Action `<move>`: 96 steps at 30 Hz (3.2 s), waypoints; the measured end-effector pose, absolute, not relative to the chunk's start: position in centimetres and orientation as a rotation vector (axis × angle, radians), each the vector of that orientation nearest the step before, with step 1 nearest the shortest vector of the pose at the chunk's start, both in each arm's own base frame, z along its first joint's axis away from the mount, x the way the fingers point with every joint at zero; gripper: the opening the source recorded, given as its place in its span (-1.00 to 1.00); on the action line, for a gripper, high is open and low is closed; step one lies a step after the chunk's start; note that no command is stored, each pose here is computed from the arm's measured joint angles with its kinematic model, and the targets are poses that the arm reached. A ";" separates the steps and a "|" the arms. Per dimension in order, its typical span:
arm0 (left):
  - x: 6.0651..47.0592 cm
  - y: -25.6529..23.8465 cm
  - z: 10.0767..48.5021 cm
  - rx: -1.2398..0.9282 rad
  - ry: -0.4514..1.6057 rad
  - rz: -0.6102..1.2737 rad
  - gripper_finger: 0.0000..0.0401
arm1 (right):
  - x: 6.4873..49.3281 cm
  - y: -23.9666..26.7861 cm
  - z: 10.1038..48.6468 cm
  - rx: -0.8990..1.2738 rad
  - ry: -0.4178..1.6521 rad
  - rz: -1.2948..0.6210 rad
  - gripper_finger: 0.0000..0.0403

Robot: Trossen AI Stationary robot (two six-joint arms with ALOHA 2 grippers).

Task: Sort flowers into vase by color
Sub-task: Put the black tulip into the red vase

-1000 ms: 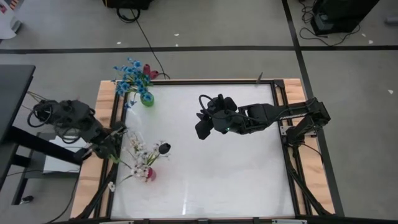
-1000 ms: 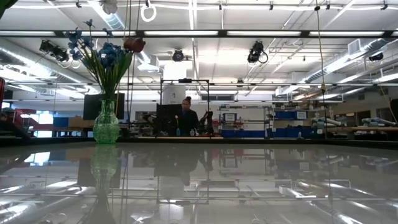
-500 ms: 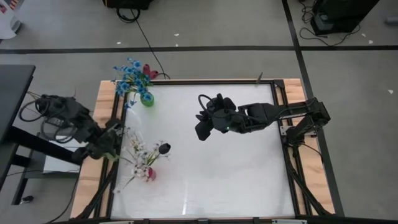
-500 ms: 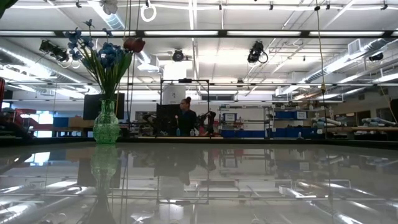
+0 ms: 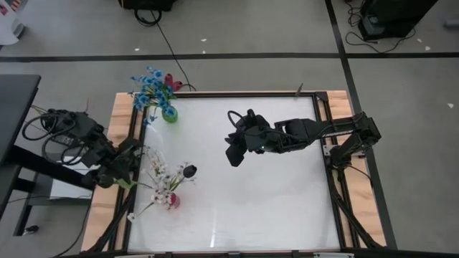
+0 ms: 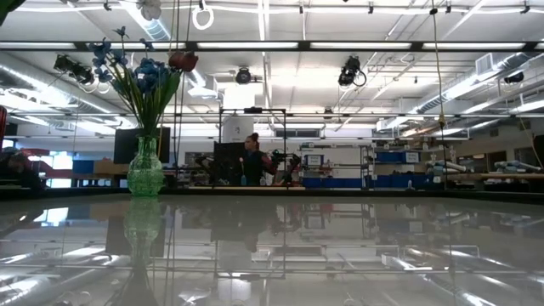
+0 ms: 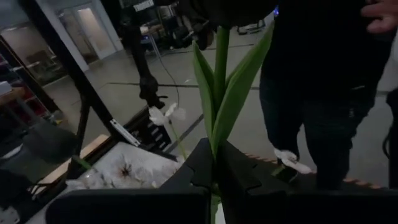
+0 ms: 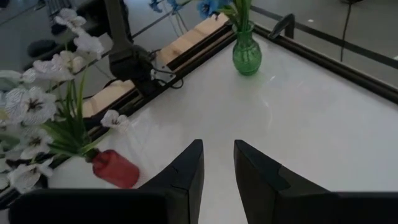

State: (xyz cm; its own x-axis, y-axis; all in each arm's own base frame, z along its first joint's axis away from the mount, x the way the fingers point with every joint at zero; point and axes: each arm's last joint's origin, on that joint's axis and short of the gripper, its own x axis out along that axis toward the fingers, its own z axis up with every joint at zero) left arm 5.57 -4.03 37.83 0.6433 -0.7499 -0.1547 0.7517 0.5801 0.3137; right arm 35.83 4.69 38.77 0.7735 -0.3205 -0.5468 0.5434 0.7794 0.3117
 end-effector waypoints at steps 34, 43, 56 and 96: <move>6.3 -3.9 36.4 0.253 0.049 -0.707 -0.92 | 36.9 6.1 36.7 0.619 0.480 -0.616 -0.59; 6.6 -3.9 36.7 0.243 0.032 -0.650 -0.92 | 38.8 12.4 30.0 0.615 0.588 -0.463 -0.49; 5.4 -2.1 40.8 0.133 -0.013 -0.295 -0.92 | 38.8 12.0 30.6 0.627 0.467 -0.653 -0.33; 18.5 -2.1 43.1 0.041 -0.114 0.385 -0.92 | 39.1 -1.5 42.0 -0.043 0.065 -0.061 -0.31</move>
